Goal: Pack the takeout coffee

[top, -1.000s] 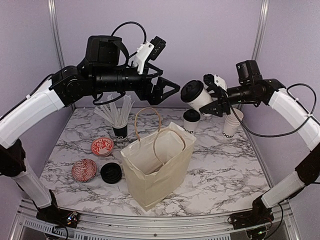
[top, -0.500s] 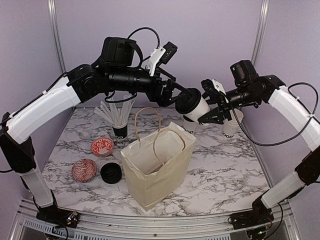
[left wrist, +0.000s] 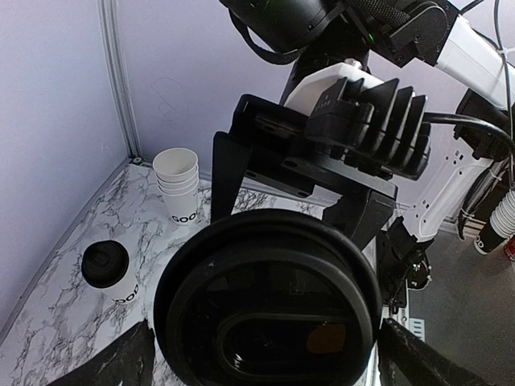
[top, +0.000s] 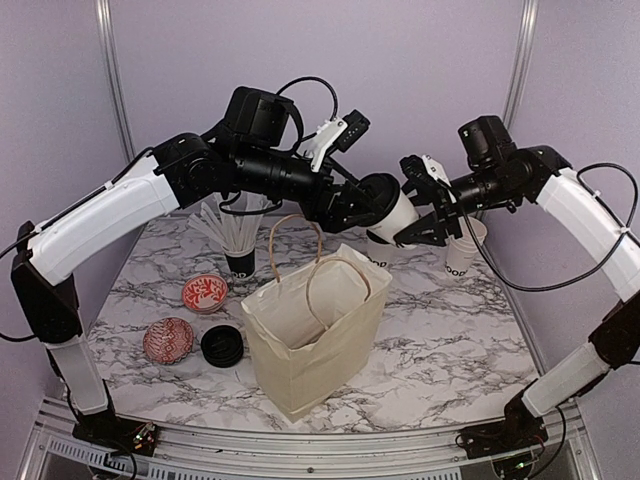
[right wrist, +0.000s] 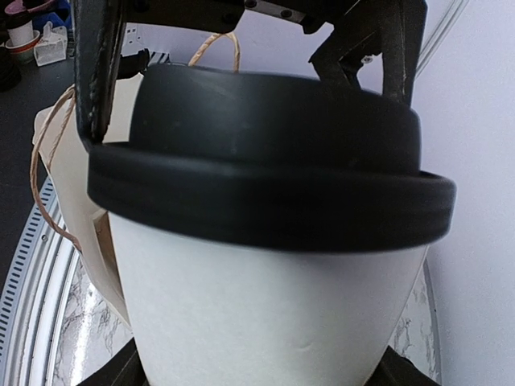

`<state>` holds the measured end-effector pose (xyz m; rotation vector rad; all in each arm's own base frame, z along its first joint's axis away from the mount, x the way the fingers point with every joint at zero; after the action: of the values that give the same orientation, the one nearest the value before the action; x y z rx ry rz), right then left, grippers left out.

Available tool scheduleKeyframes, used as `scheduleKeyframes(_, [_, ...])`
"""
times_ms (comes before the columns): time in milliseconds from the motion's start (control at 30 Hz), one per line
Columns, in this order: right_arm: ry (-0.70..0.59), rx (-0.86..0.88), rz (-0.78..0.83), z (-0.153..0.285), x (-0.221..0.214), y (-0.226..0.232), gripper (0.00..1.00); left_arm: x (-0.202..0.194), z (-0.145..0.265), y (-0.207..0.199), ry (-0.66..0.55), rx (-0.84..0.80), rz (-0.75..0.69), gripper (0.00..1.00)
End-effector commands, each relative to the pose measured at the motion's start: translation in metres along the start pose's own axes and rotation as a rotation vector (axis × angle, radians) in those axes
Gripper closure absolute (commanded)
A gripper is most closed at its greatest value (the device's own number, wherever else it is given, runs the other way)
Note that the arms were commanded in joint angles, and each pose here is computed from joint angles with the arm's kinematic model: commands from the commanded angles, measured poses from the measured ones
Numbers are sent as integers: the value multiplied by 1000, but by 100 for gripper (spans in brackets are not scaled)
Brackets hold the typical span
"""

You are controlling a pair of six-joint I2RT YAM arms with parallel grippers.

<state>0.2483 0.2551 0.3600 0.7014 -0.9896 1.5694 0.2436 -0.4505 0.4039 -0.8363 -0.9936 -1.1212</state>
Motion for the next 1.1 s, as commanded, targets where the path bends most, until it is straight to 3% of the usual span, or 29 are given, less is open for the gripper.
scheduleKeyframes(0, [-17, 3, 25, 3, 14, 2, 33, 0, 0, 1, 10, -13, -17, 7])
scheduleKeyframes(367, [-28, -15, 11, 2, 18, -6, 26, 10, 13, -5, -18, -37, -37, 15])
scheduleKeyframes(433, [-26, -21, 8, 2, 18, -7, 21, 12, 15, -3, -21, -27, -33, 16])
scheduleKeyframes(500, [-21, -32, -3, 2, 17, -9, 3, 15, 20, 1, -28, 5, -29, 18])
scheduleKeyframes(533, [-16, -43, -12, 3, 17, -11, 1, 17, 25, 6, -30, 36, -29, 18])
scheduleKeyframes(800, [4, -114, -76, 11, 7, -27, 1, 13, 111, 64, 10, 369, 15, 19])
scheduleKeyframes(1067, [90, -183, -206, 5, -48, -49, 3, -21, 115, 64, 69, 348, 76, 19])
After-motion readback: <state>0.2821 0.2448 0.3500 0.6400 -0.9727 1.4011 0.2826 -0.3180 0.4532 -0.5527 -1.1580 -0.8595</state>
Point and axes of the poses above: each gripper's point midway between its finger pads, its own z axis back along the fingers, its own y axis along the line the jaws close on, x = y × z, the point moved 2 cm from there along z, back along the fingers, and after that the axes turned 2 degrees about -z, right-handed, at the moved point
